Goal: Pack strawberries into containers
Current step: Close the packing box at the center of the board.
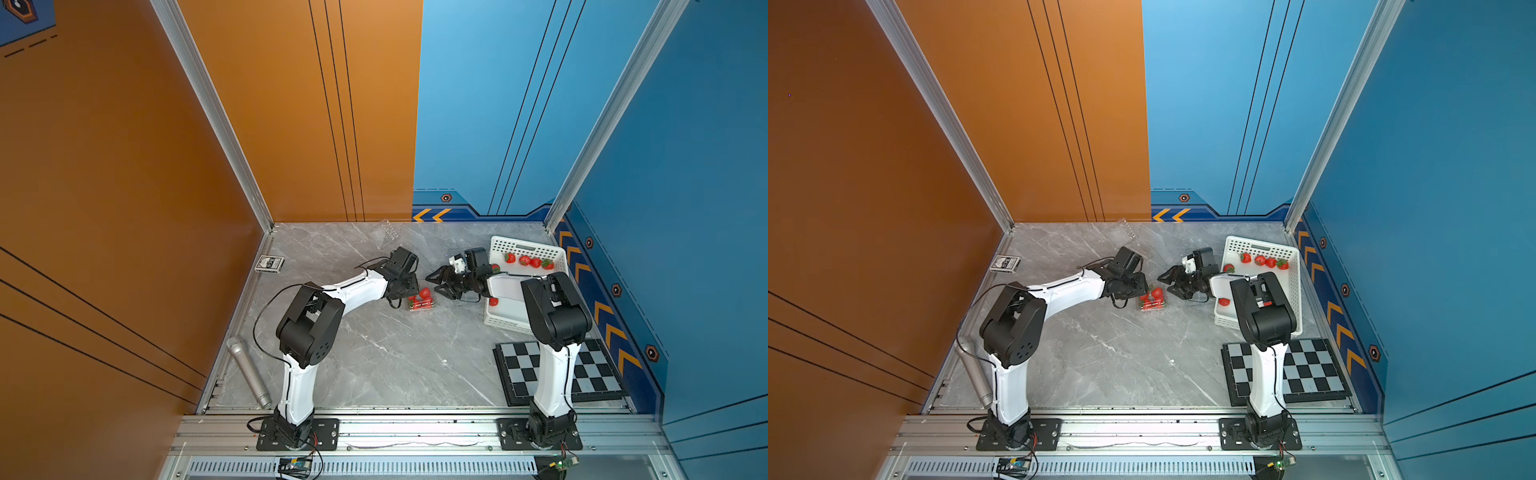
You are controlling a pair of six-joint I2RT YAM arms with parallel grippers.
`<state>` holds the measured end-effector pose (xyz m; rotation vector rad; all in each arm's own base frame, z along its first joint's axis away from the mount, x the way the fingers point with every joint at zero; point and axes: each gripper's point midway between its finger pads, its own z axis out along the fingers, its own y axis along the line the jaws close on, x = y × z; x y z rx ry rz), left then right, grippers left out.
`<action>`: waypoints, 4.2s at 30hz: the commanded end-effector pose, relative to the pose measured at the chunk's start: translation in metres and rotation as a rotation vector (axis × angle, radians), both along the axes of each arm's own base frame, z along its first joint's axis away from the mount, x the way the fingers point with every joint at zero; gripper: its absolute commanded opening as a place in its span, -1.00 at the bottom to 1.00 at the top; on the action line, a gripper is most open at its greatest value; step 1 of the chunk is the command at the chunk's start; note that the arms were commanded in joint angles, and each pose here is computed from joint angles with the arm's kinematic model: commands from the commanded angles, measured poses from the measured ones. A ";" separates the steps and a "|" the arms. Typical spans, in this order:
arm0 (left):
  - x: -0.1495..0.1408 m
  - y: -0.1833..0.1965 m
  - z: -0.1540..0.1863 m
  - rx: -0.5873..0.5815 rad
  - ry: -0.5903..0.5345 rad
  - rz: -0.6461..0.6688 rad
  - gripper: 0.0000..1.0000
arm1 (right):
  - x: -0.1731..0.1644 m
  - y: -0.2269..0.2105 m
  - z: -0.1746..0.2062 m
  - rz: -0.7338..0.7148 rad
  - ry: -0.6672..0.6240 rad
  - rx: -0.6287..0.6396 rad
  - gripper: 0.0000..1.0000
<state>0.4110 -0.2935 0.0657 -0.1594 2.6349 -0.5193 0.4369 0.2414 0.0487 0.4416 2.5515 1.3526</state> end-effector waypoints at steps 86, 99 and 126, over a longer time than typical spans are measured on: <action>-0.014 0.005 -0.021 0.037 0.069 -0.034 -0.05 | -0.033 -0.008 0.009 0.039 -0.028 0.055 -0.11; -0.018 0.007 -0.013 0.038 0.051 -0.034 -0.05 | -0.049 -0.024 0.026 0.022 -0.035 0.005 0.13; -0.023 0.019 -0.003 0.042 0.028 -0.010 0.13 | -0.079 -0.002 -0.001 0.096 0.031 -0.062 0.25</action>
